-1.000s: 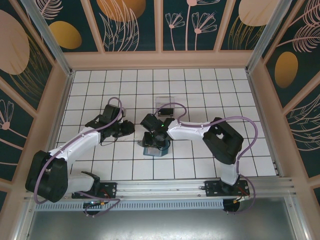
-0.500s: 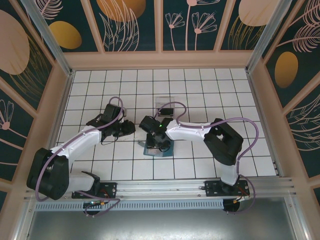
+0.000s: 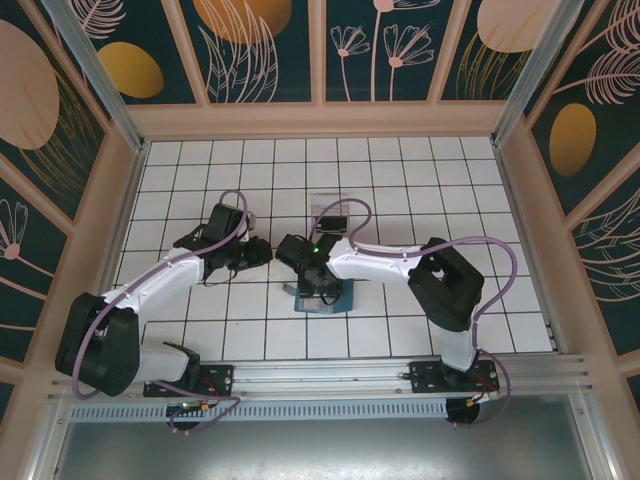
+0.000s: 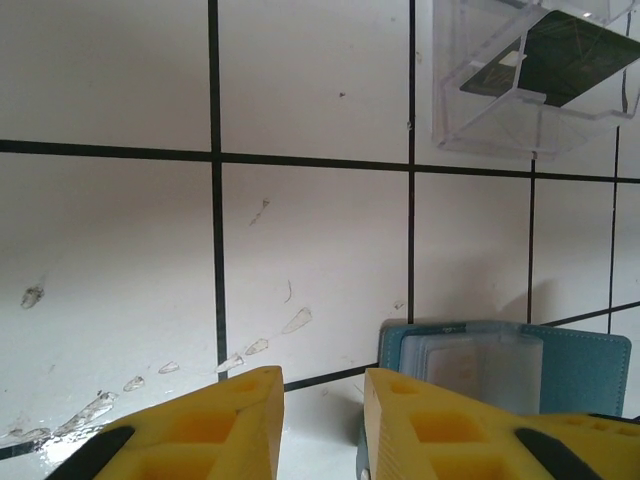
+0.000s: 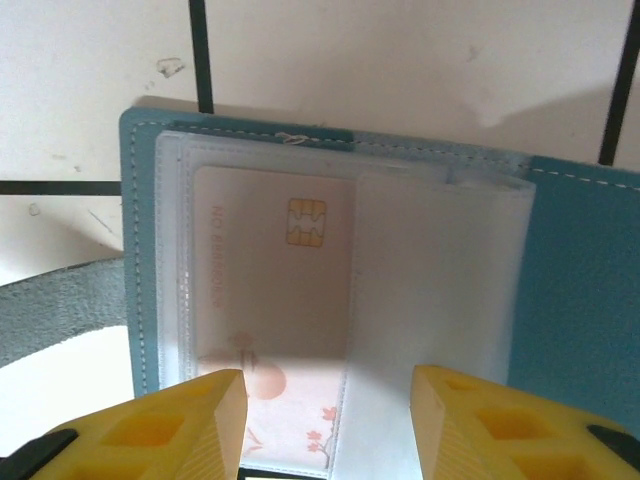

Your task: Take the credit cards out of the card holder

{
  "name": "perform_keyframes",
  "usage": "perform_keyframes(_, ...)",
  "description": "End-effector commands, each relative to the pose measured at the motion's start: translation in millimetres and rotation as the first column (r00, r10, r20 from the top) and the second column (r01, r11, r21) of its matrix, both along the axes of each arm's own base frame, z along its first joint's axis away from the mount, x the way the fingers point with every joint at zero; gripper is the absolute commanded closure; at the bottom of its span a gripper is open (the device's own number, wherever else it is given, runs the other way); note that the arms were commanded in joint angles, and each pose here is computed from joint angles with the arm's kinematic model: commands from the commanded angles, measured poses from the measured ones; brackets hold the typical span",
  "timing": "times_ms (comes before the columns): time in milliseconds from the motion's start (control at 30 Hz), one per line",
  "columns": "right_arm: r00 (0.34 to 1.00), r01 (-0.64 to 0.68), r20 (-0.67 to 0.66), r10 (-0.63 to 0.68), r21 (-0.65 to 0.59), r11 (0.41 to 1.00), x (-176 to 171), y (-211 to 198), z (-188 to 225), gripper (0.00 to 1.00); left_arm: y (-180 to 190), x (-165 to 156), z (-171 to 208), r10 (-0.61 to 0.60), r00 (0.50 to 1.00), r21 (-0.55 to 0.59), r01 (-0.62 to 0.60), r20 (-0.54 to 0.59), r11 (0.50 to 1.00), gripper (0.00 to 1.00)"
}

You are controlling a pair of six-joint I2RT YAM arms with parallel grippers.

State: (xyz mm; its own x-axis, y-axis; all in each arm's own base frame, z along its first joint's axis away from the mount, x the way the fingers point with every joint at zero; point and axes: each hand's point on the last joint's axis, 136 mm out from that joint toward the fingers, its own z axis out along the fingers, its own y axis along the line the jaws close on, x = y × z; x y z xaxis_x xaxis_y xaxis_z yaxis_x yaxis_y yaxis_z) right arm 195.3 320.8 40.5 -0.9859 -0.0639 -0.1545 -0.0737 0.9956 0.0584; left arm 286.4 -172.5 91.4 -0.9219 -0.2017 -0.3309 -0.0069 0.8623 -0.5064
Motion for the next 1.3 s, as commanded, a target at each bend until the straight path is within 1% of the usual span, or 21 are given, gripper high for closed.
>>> perform_keyframes(0,1.0,0.024,0.022,-0.022,-0.106,0.994,0.1,-18.3,-4.4,0.51,-2.2,2.7,5.3,-0.022,1.0,-0.005,0.022,0.0,1.0,0.72)
perform_keyframes(300,0.999,0.02,0.032,-0.015,-0.165,0.986,0.4,-25.9,-9.0,0.45,-3.3,3.1,7.3,-0.023,1.0,-0.01,0.023,0.0,1.0,0.72)
perform_keyframes(400,0.999,0.019,0.043,-0.01,-0.196,0.98,1.1,-29.5,-6.2,0.44,-3.5,3.4,7.5,-0.023,1.0,-0.01,0.023,0.0,1.0,0.72)
perform_keyframes(767,0.997,0.039,0.078,-0.02,-0.251,0.967,3.4,-43.5,5.3,0.4,-4.8,4.1,8.7,-0.025,1.0,-0.016,0.025,-0.002,1.0,0.72)
perform_keyframes(933,0.996,0.046,0.089,-0.022,-0.278,0.96,3.1,-49.0,8.8,0.36,-5.7,4.3,9.4,-0.025,1.0,-0.021,0.025,-0.003,0.999,0.72)
perform_keyframes(1267,0.992,0.069,0.119,-0.032,-0.316,0.946,3.8,-63.2,19.5,0.36,-6.1,6.7,13.2,-0.036,0.999,-0.011,0.036,0.001,0.999,0.72)
